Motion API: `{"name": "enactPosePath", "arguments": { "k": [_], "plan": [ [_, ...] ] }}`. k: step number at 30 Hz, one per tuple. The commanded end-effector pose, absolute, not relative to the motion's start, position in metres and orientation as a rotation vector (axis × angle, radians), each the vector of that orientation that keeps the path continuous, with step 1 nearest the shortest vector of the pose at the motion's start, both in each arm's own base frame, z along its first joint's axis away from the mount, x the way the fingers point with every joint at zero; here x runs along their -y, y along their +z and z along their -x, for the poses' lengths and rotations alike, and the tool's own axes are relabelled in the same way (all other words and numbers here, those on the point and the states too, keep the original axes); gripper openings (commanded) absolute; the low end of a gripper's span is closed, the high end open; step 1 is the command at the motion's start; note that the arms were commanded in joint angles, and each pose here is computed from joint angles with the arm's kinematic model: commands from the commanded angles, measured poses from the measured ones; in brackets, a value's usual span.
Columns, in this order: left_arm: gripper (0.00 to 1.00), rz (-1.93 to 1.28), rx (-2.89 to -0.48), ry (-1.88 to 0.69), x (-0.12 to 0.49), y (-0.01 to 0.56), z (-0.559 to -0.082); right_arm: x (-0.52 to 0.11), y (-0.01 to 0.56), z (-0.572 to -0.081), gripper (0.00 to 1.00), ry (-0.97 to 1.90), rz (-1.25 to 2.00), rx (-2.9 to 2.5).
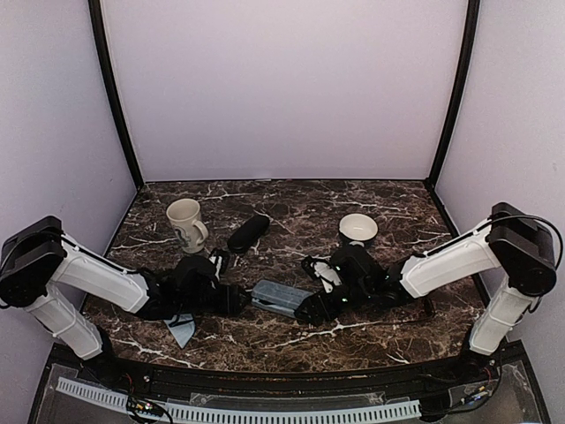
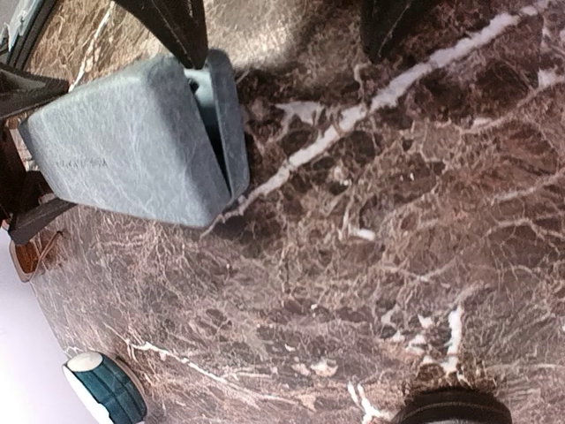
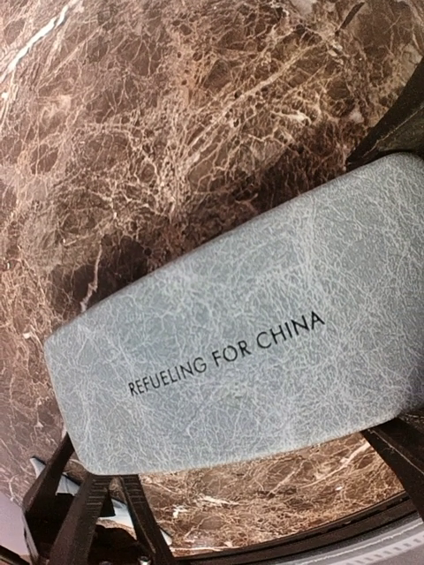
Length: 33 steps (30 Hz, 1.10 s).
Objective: Organize the sunglasses
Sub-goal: Close the case with sunglasses at the center of the board.
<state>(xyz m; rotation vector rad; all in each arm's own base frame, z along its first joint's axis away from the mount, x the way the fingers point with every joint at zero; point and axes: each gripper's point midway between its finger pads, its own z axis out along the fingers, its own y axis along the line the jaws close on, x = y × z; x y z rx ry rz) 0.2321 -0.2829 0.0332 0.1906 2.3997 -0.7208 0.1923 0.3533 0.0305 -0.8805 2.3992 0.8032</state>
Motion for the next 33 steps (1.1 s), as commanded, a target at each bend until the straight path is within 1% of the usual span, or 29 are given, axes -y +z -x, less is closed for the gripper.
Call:
{"name": "enactPosePath", "arguments": {
  "k": [1, 13, 20, 25, 33],
  "plan": [
    [0.61, -0.189, -2.433, -0.749, 0.277, 0.029, -0.221, -0.325, -0.013, -0.161, 0.84, 0.733, 0.887, -2.604],
    [0.62, -0.164, -2.490, -0.674, 0.252, 0.021, -0.210, -0.325, -0.017, -0.151, 0.85, 0.742, 0.924, -2.606],
    [0.62, -0.242, -2.453, -0.650, 0.259, 0.030, -0.217, -0.330, -0.010, -0.141, 0.88, 0.782, 1.008, -2.561],
    [0.63, -0.273, -2.410, -0.678, 0.276, 0.044, -0.229, -0.327, -0.008, -0.140, 0.88, 0.681, 1.064, -2.536],
    [0.63, -0.276, -2.399, -0.646, 0.279, 0.047, -0.236, -0.324, -0.012, -0.149, 0.89, 0.424, 1.130, -2.488]
  ]
}}
